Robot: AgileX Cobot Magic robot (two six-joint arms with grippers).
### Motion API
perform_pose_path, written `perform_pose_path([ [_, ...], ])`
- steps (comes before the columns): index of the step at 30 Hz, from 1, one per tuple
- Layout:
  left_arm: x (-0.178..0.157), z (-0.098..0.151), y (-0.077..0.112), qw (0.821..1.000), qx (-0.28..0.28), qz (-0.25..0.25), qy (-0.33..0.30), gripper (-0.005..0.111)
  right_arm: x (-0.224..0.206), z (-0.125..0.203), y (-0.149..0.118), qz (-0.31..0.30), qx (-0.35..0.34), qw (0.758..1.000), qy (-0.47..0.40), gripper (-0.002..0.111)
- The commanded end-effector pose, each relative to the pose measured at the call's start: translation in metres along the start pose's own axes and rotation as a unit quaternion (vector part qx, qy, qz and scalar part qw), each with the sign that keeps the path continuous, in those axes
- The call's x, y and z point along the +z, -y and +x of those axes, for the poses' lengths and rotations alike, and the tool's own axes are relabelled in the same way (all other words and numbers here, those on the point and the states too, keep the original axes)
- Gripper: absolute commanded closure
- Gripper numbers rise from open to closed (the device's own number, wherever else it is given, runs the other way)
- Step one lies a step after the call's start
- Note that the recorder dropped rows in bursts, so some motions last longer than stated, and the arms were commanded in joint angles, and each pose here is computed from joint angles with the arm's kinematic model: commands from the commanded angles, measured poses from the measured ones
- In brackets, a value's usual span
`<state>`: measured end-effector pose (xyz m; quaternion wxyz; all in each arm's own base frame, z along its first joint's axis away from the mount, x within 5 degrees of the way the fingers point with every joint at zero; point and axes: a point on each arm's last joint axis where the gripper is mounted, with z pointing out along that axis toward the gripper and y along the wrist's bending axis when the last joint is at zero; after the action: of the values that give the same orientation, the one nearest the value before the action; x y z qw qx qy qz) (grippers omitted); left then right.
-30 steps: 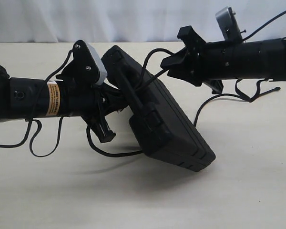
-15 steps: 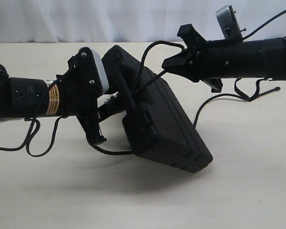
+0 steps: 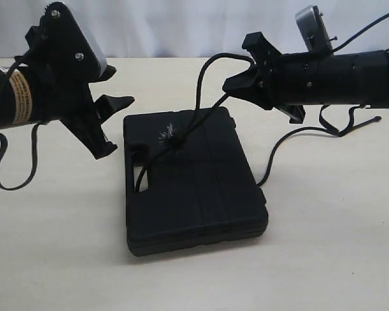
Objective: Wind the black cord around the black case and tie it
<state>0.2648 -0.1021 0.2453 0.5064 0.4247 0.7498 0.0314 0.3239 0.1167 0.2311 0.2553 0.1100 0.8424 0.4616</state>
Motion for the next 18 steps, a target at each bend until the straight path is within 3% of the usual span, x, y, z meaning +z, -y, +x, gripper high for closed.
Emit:
perform_pose_path([
  [1,0.002,-0.003,0.005,0.998,-0.052,0.017,0.026,0.059,-0.003,-0.002,-0.003,-0.009,-0.021,1.0,0.001,0.104],
  [5,0.009,0.001,0.022,0.993,-0.066,0.072,0.068,0.059,-0.005,-0.001,-0.007,-0.016,-0.05,0.999,0.0,0.104],
  [8,0.022,0.01,0.031,0.99,-0.08,0.1,0.062,0.059,-0.009,-0.001,-0.011,-0.019,-0.067,0.998,0.004,0.104],
  [12,0.041,0.019,0.04,0.98,-0.142,0.121,0.065,0.059,-0.013,-0.002,-0.015,-0.023,-0.085,0.996,0.008,0.104],
  [18,0.061,0.03,0.056,0.972,-0.134,0.168,0.095,0.059,-0.014,-0.001,-0.015,-0.018,-0.104,0.994,0.003,0.104],
])
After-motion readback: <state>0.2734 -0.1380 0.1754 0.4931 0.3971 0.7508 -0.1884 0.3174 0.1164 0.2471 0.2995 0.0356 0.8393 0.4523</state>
